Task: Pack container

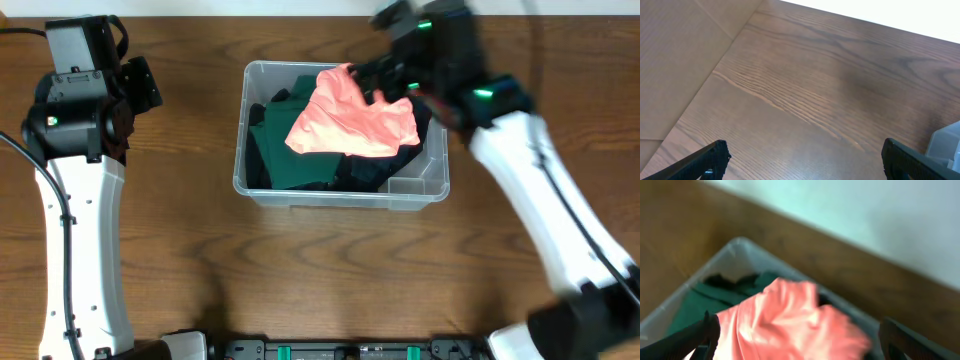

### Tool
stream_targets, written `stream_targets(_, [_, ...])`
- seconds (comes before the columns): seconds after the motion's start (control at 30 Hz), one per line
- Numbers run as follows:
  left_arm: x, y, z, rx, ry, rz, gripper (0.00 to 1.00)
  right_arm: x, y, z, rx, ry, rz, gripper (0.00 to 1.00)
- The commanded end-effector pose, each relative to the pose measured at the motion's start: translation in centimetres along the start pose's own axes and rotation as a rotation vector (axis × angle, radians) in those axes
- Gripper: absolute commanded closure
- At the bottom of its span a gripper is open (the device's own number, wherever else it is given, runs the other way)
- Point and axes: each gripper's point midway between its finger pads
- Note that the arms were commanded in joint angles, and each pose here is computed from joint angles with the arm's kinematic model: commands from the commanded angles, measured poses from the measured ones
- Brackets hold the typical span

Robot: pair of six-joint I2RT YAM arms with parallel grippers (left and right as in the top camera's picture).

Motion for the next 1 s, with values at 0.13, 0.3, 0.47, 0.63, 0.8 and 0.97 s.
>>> stream_targets(0.13, [0.0, 0.4, -0.1, 0.016, -0.002, -0.015, 0.02, 7.8, -2.2, -3.4, -0.024, -0.135, 0.066, 0.01])
stream_targets(0.3, [0.0, 0.4, -0.1, 0.016, -0.002, -0.015, 0.02, 9.6, -2.3, -2.2, -0.044, -0.096, 0.082, 0.01])
stream_targets(0.47, [0.0, 0.4, -0.1, 0.016, -0.002, -0.015, 0.02, 9.6, -2.0, 2.1, -0.104, 0.076, 0.079, 0.01])
stream_targets(0.63, [0.0, 0.4, -0.1, 0.016, -0.002, -0.015, 0.02, 9.9, -2.7, 4.2, -0.13, 0.156, 0.119, 0.01])
stream_targets(0.8, [0.0, 0.4, -0.1, 0.016, -0.002, -0.015, 0.02, 10.2, -4.8, 2.3, -0.107, 0.075, 0.232, 0.01])
stream_targets(0.97, [0.0, 0.4, -0.1, 0.016, -0.002, -0.015, 0.02, 10.7, -6.0, 1.7, -0.045, 0.05, 0.301, 0.01])
Point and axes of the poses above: each gripper's point midway between its finger pads, its own x axis back along the fingers, its own y axis along the line the jaws close on, z = x × y, and after that the axes turned 10 degrees about -x, right-handed
